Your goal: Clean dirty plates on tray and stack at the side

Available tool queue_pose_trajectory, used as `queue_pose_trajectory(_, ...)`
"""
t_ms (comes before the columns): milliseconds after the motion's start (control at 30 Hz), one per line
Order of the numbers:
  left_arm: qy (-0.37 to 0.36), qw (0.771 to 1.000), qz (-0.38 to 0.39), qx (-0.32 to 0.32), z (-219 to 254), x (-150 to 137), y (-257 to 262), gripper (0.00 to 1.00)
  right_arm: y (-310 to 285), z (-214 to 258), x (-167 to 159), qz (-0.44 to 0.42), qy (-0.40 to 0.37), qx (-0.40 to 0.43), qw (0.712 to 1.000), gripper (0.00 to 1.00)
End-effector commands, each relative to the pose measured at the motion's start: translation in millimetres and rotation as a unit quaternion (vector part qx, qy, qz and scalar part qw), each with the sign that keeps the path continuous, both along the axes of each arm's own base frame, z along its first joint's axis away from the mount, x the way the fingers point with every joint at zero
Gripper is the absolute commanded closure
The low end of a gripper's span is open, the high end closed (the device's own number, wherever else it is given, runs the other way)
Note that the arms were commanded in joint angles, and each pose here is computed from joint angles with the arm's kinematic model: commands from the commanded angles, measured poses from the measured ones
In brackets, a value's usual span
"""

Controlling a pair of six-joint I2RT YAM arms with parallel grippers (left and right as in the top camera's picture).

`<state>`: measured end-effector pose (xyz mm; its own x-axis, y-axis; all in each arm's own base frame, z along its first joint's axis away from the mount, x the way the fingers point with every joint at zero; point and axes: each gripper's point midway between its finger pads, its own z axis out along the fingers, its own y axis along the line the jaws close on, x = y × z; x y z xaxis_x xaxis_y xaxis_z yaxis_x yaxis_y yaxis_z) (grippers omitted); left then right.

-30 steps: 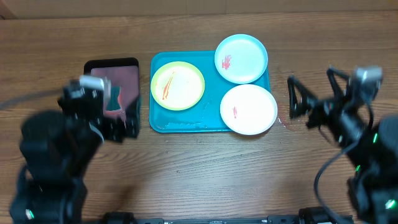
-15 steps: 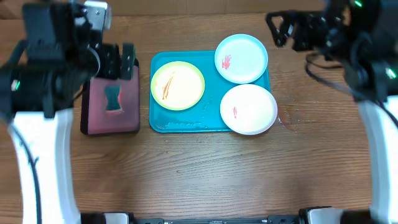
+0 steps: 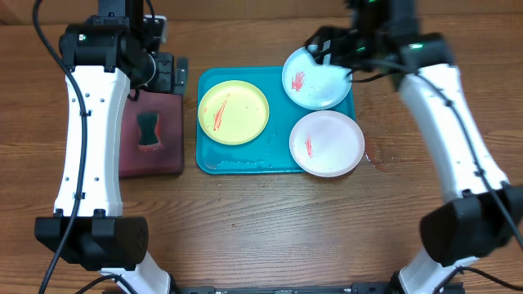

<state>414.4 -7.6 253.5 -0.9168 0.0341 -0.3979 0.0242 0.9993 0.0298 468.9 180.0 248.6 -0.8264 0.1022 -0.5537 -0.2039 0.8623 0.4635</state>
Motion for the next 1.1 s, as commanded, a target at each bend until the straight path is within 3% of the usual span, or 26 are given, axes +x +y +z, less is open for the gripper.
queue_pose_trajectory(0,-0.016,0.993,0.109,0.031,11,-3,25,0.06,22,-21,3,-0.042,-0.001,-0.072,0.997,0.22)
queue_pose_trajectory(100,-0.019,0.989,0.143,0.040,12,-5,32,0.14,48,-54,-1,-0.046,0.022,-0.101,0.994,0.29)
queue_pose_trajectory(433,-0.020,0.983,0.181,0.035,12,-7,36,0.13,83,-152,-4,-0.065,0.110,-0.123,0.984,0.52)
queue_pose_trajectory(1067,0.030,0.981,0.188,0.043,-46,-12,36,0.14,93,-222,-3,-0.066,0.150,-0.137,0.977,0.81)
